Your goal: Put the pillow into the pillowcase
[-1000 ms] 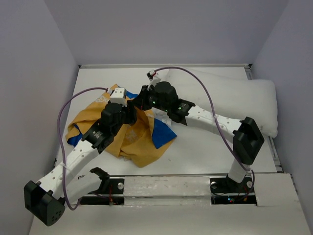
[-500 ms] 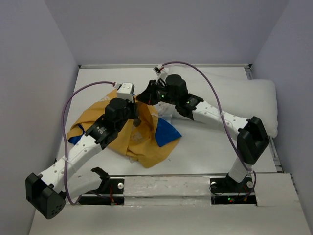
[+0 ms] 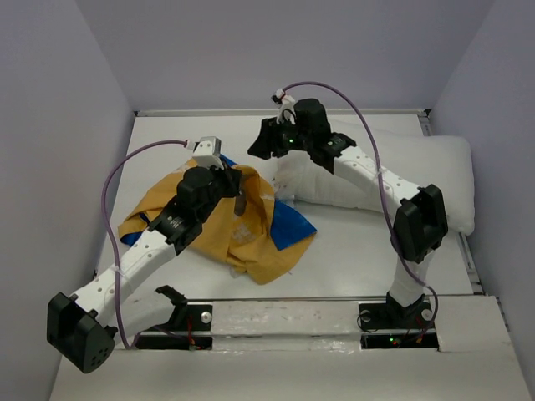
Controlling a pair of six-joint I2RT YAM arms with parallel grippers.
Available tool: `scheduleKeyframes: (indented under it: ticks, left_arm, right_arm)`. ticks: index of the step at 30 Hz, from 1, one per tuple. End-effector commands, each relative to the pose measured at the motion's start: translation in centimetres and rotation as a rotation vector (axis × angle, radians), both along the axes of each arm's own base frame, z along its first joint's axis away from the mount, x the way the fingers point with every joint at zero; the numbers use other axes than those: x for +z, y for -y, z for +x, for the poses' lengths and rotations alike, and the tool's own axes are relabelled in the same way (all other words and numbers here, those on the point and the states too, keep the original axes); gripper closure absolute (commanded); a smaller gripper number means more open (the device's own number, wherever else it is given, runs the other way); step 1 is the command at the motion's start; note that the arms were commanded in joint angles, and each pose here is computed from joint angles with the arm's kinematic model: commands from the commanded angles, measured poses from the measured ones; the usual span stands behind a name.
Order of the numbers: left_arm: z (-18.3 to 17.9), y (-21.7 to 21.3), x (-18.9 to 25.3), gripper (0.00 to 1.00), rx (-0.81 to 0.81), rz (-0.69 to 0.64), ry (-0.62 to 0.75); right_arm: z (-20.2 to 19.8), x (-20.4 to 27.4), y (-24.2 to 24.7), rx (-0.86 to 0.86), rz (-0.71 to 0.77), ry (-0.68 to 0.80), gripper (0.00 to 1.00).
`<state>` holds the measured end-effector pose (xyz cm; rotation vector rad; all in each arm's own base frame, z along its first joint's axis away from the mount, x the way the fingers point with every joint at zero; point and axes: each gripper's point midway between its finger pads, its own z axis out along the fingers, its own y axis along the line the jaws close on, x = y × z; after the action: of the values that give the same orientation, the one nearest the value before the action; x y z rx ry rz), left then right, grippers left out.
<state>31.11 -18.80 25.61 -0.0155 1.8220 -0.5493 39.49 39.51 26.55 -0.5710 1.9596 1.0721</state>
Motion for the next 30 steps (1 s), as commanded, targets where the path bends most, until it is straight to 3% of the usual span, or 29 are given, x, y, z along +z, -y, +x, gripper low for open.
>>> scheduleKeyframes:
  ticks: [1, 5, 8, 14, 25, 30]
  left_arm:
    - [0.2, 1.6, 2.1, 1.00, -0.037, -0.139, 0.061]
    - [0.2, 1.9, 1.3, 1.00, -0.049, -0.134, 0.046]
    - [0.2, 2.0, 1.5, 1.00, -0.054, -0.131, 0.046]
    - [0.0, 2.5, 2.7, 1.00, -0.088, -0.133, 0.056]
    - [-1.4, 2.3, 4.5, 1.00, -0.121, -0.159, 0.066]
    - [-2.0, 2.3, 5.6, 1.00, -0.136, -0.173, 0.079]
  right_arm:
    - [0.7, 1.3, 5.6, -0.097, -0.019, 0.027, 0.37]
    - [0.0, 0.8, 7.8, -0.102, -0.022, -0.001, 0.31]
    - [-2.5, -1.0, 7.6, -0.014, -0.007, -0.036, 0.25]
    - [-9.2, -3.7, 5.6, 0.150, -0.103, 0.094, 0.13]
    - [-5.2, -7.5, 2.4, -0.044, -0.296, 0.250, 0.19]
    - [-3.5, -7.2, 1.5, -0.116, -0.263, 0.284, 0.25]
